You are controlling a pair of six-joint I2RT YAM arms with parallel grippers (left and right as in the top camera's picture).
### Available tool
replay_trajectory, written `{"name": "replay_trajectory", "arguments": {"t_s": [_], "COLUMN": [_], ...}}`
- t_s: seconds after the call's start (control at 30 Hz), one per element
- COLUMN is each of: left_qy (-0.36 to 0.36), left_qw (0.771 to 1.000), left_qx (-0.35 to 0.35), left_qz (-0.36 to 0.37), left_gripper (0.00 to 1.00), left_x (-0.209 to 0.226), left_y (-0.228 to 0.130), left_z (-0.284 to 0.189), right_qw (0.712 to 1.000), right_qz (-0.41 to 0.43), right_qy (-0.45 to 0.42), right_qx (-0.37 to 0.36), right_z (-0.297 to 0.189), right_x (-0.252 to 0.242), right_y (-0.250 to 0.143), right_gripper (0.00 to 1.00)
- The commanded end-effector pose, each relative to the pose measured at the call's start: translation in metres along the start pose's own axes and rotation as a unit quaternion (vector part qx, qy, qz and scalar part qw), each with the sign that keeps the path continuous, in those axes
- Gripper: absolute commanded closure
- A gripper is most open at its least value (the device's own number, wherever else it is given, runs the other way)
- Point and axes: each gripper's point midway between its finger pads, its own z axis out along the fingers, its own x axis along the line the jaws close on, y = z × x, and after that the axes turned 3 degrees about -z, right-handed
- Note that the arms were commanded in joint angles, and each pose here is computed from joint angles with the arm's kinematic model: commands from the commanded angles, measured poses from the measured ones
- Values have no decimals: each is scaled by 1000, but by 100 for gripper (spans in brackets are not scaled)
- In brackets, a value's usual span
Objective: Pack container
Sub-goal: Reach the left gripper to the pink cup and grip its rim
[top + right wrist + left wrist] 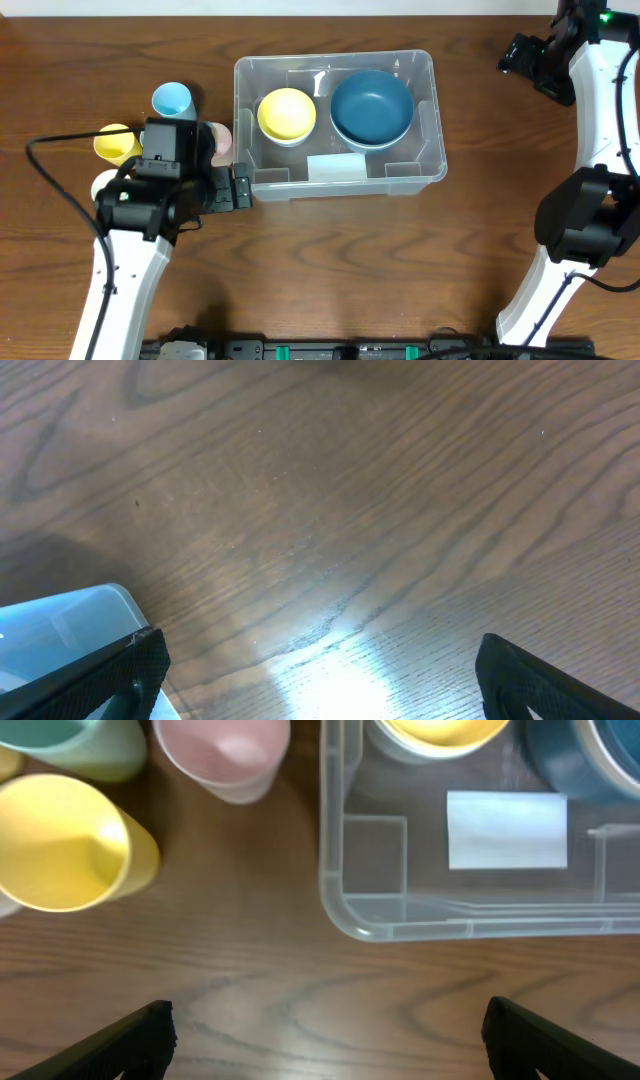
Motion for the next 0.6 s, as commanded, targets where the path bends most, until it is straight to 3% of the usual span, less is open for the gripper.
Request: {"name": "replay_trajectory", "arguments": {"t_s": [0.0,0.17,0.3,0.57], "left_qy": [-16,-10,14,47], "left_qw": [1000,999,995,985], "left_qx": [-17,-50,-48,40], "left_qz": [8,-17,-91,-162], "left_gripper": [2,2,2,2], "left_x": [-6,1,26,56], "left_y": [11,39,64,72], "left_z": [-10,-41,-60,-13], "right_qw": [1000,1000,1000,1000], "right_qz": [3,3,3,3], "right_qy": [4,4,4,4], "right_qx": [-3,-3,-3,-3], "right_z": [-2,-2,-2,-2], "right_x": [4,5,4,4], "right_y": [0,0,0,0], "right_gripper": [1,1,1,1]}}
